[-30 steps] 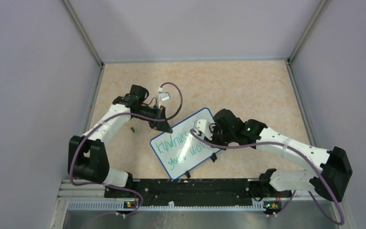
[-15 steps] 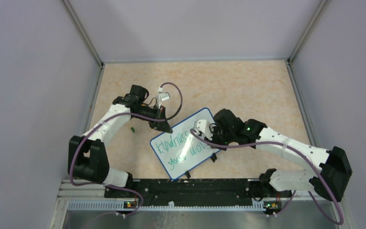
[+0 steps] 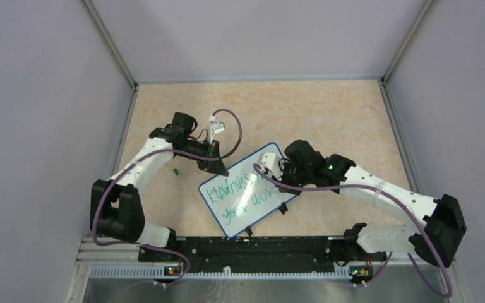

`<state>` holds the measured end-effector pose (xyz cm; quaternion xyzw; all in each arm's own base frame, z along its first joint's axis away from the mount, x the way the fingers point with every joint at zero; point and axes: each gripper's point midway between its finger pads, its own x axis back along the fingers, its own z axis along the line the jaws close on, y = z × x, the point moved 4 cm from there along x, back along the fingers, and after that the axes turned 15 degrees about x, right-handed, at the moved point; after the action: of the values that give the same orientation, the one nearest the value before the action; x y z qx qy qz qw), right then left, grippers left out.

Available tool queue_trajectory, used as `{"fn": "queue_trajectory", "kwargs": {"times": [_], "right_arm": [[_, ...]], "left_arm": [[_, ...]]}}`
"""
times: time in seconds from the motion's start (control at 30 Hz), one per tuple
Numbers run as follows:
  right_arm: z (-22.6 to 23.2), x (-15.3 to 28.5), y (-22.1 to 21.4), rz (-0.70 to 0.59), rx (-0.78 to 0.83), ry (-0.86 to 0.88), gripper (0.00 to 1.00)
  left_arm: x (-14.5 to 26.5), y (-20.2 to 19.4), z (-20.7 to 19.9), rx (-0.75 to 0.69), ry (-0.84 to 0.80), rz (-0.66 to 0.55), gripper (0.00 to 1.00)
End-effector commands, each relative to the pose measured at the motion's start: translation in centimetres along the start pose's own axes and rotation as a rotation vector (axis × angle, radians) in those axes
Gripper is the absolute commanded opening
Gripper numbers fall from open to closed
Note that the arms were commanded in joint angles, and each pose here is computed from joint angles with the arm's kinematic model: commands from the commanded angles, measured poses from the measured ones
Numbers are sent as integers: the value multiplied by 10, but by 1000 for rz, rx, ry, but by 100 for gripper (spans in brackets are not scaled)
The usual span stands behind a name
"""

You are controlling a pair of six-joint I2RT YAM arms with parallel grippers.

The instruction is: Write a sentence on the whiteboard

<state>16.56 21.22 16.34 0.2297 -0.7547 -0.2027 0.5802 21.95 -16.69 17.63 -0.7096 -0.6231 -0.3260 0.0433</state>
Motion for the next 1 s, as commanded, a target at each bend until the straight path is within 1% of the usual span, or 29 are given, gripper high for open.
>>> {"fn": "queue_trajectory", "kwargs": {"times": [0.0,0.4,0.53,0.73,0.97], "right_arm": [[-21,5,18,-50,5,-76,0],[-31,12,13,-47,-23,-100,0],[-27,14,13,-55,-20,-79,0],[-9,24,17,-103,1,8,0],[-7,23,3,-73,-23,-19,0]], "left_arm": [[-10,-16,25,17,110,61,0],[-11,-16,25,20,111,62,0],[-11,-16,26,22,110,65,0],[-12,-16,25,24,107,68,0],[-12,-16,25,20,104,68,0]]}}
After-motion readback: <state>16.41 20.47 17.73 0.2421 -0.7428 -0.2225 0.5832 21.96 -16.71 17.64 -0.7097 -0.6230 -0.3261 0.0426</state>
